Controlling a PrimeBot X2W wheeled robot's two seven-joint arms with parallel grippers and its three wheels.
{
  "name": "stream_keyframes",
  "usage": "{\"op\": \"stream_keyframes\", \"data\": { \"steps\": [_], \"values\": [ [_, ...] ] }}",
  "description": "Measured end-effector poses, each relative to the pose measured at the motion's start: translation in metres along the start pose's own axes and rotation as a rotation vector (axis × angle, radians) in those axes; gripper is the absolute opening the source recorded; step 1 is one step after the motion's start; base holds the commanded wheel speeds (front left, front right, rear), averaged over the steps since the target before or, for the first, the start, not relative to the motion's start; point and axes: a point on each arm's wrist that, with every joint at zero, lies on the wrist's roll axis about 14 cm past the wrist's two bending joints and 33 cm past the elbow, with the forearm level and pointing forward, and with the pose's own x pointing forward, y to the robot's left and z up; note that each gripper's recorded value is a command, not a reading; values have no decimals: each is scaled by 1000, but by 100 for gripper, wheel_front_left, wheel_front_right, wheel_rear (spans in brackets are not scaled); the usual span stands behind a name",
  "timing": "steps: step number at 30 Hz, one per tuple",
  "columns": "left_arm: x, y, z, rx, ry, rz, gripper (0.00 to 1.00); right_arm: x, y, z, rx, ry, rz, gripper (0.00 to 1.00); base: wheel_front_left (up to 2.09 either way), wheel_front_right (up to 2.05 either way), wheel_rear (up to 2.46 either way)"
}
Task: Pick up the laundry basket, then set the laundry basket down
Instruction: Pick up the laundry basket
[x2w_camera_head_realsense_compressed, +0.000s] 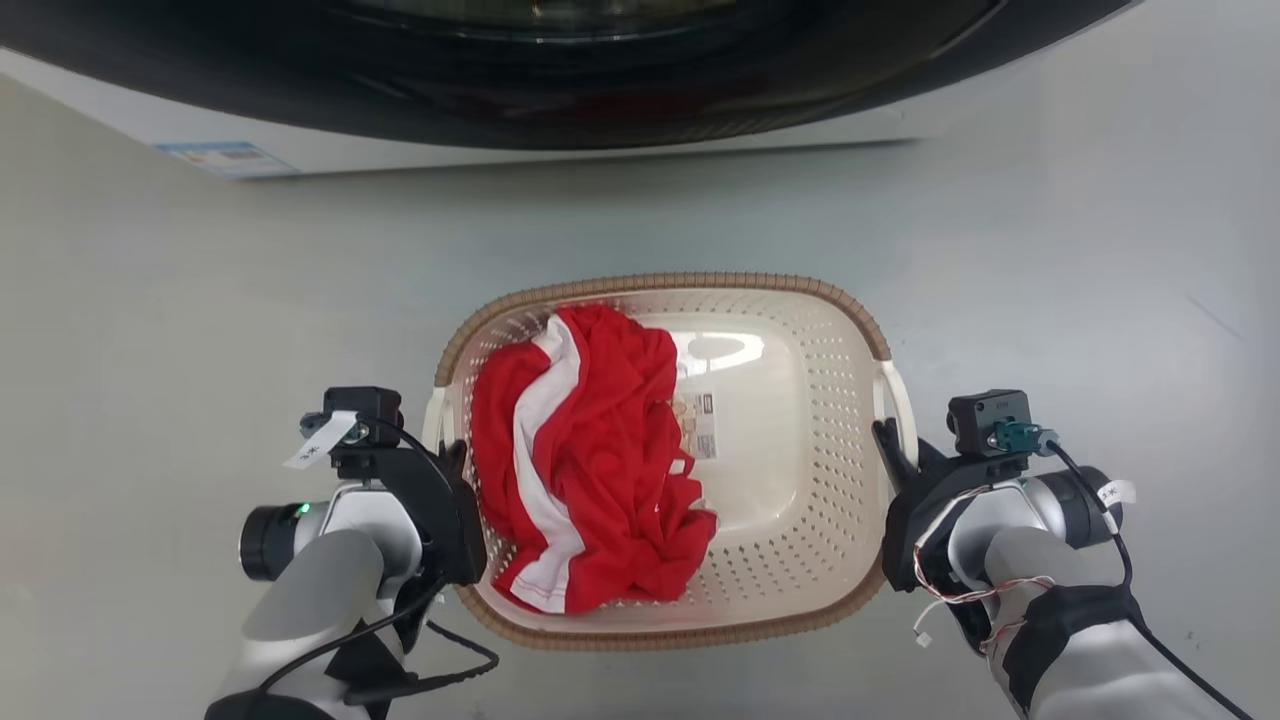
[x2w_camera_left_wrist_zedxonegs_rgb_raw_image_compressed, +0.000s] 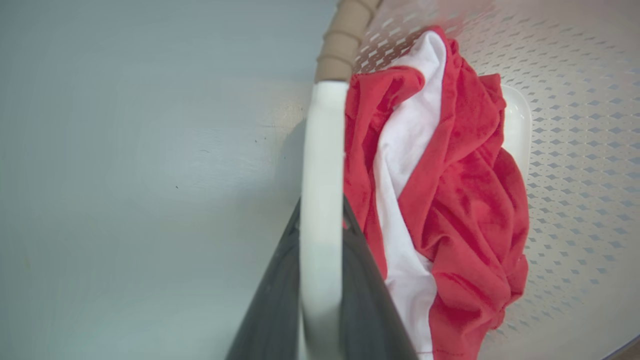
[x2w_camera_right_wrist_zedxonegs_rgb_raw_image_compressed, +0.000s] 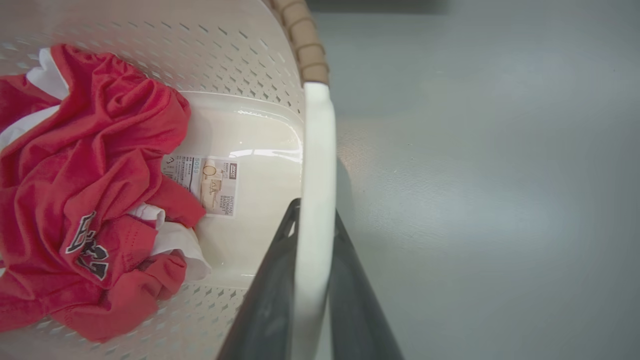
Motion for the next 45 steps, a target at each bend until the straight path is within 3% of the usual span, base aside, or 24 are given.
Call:
{"op": "stream_keyframes", "data": {
  "steps": [23, 45],
  "values": [
    [-73, -23, 7, -49, 86, -36, 0, -63, 16, 24, 61, 48, -14, 0, 0, 0, 0],
    [-138, -41, -22, -89, 165, -88, 0, -129, 39, -2, 115, 141, -5, 0, 0, 0, 0]
  ]
}}
